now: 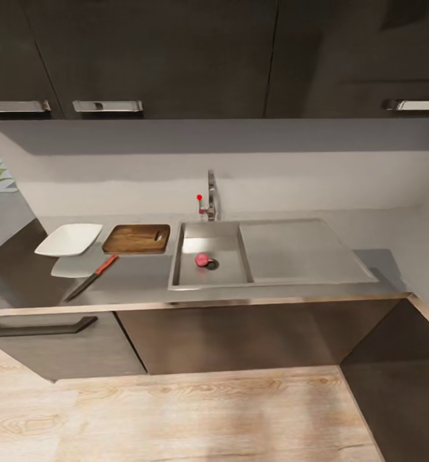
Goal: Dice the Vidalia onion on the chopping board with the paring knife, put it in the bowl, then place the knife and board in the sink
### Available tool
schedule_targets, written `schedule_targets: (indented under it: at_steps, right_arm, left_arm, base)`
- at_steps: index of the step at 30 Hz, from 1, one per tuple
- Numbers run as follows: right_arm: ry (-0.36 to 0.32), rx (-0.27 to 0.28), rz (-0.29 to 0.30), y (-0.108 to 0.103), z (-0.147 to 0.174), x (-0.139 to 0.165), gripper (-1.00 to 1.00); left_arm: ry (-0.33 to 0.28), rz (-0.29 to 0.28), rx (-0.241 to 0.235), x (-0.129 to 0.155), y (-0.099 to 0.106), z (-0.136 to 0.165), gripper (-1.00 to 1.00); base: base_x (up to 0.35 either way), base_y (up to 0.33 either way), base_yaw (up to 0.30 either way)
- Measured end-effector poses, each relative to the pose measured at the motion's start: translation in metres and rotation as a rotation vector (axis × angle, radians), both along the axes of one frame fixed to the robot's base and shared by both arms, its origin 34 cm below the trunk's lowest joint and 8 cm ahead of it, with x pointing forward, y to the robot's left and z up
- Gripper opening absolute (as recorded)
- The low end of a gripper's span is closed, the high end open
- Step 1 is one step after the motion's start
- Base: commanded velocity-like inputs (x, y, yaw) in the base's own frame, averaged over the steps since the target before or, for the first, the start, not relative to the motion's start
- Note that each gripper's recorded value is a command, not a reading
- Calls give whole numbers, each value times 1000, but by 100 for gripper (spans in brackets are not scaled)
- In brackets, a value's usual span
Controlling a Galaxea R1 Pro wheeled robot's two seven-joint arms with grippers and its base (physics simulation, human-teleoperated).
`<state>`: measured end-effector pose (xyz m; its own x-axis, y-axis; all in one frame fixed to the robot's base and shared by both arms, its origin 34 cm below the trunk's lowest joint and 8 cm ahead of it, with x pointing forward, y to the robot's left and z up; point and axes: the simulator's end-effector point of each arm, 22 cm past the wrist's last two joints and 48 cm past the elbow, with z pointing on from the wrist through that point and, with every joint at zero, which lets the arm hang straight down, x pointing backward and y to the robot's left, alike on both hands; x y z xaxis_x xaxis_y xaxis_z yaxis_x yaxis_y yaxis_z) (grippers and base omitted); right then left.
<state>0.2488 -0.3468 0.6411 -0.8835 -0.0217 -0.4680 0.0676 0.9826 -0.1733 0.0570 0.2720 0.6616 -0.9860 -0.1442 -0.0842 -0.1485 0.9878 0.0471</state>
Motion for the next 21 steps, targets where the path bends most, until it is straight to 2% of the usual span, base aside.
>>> schedule_targets:
  at_steps: [10, 21]
  right_arm:
    - [-16, 0, 0, 0, 2, 6, 100]
    - [-34, 2, 1, 1, 5, 12, 100]
  left_arm:
    - [-16, 0, 0, 5, 0, -1, 100]
    - [-34, 0, -1, 12, 0, -2, 100]
  base:
    - [9, -28, 0]
    - [156, -170, 0]
